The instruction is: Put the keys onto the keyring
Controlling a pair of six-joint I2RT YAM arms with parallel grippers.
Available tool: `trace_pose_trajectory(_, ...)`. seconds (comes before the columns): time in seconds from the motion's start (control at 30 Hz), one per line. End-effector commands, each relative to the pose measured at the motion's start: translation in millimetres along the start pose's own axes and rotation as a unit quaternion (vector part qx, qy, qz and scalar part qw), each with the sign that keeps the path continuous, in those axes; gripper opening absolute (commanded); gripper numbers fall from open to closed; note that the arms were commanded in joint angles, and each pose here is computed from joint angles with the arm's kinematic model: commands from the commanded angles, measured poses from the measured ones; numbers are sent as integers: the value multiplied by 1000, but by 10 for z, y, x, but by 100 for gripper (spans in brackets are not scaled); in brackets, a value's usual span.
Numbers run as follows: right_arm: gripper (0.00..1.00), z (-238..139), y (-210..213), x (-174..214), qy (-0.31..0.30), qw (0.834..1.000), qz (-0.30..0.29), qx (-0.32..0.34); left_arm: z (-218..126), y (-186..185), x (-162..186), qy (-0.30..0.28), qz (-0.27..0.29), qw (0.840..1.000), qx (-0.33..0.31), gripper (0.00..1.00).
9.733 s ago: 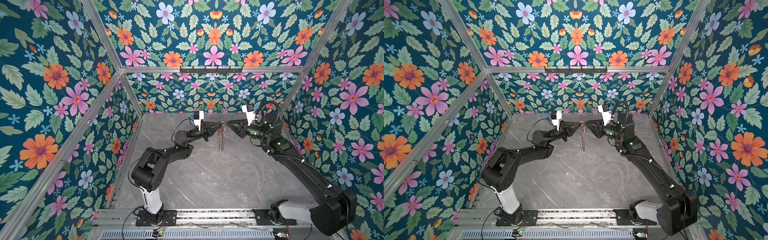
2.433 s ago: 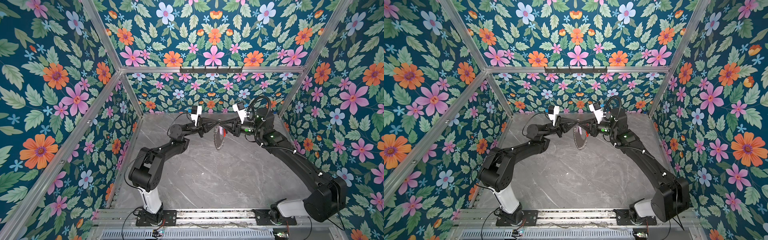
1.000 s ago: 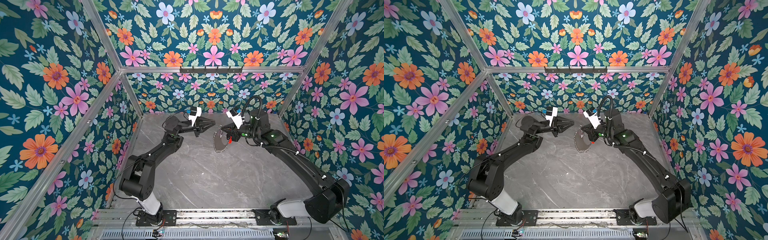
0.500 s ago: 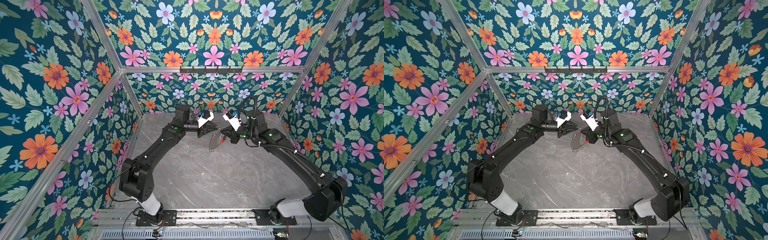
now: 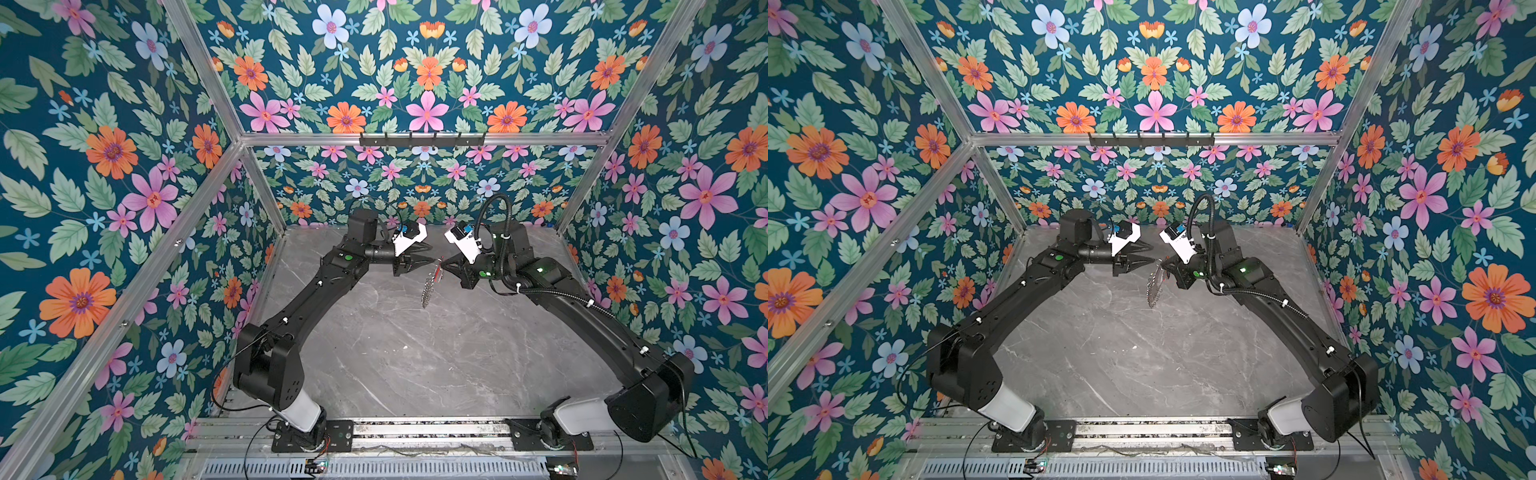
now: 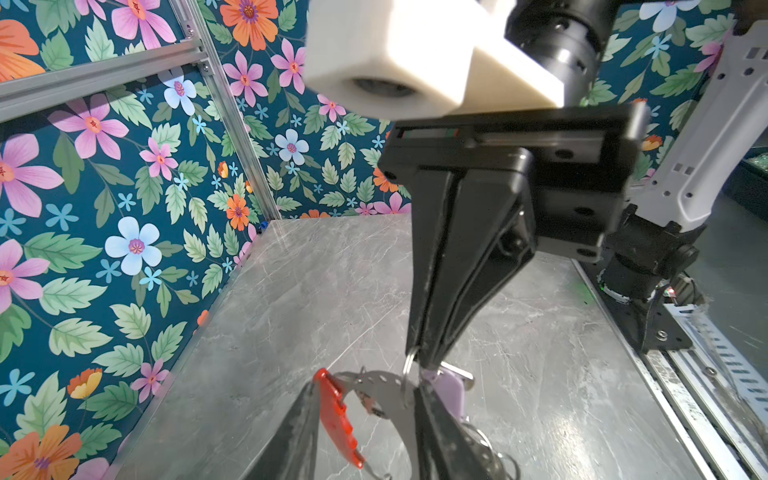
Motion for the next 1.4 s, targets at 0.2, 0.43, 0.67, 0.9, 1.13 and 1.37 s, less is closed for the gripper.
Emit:
trace_pose_trajectory(0.2,0,-28,7,-130,-22,999,-24,4,4,-79,-13,5,-8,1000,28,38)
trace_pose_trajectory(0.43,0,-25,27,-156,-23,999,-26,2,69,-114,43,15,-24,998,52,27)
trace_pose_trajectory(0.67,0,-35,30,-196,-29,999,-30,3,74,-143,44,15,-26,998,62,21)
trace_pose_trajectory(0.9,0,-30,26,-212,-31,999,-29,3,87,-171,78,18,-27,997,76,0)
trace_pose_trajectory(1.13,0,-3,47,-204,-38,999,-8,-5,55,-191,16,-11,-7,997,73,0)
trace_pose_trajectory(1.37,5,-42,7,-198,-60,998,23,-19,17,-157,-82,-58,-22,996,60,0)
Point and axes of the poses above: each gripper's point midway between its finger pads, its own z axis out along the fingers, its own y axis along the line the jaws close on, x = y × z, the point moved 1 cm from there along -z, back along the fingers, and after that the axes turned 15 degrees about -z, right-handed, at the moved point
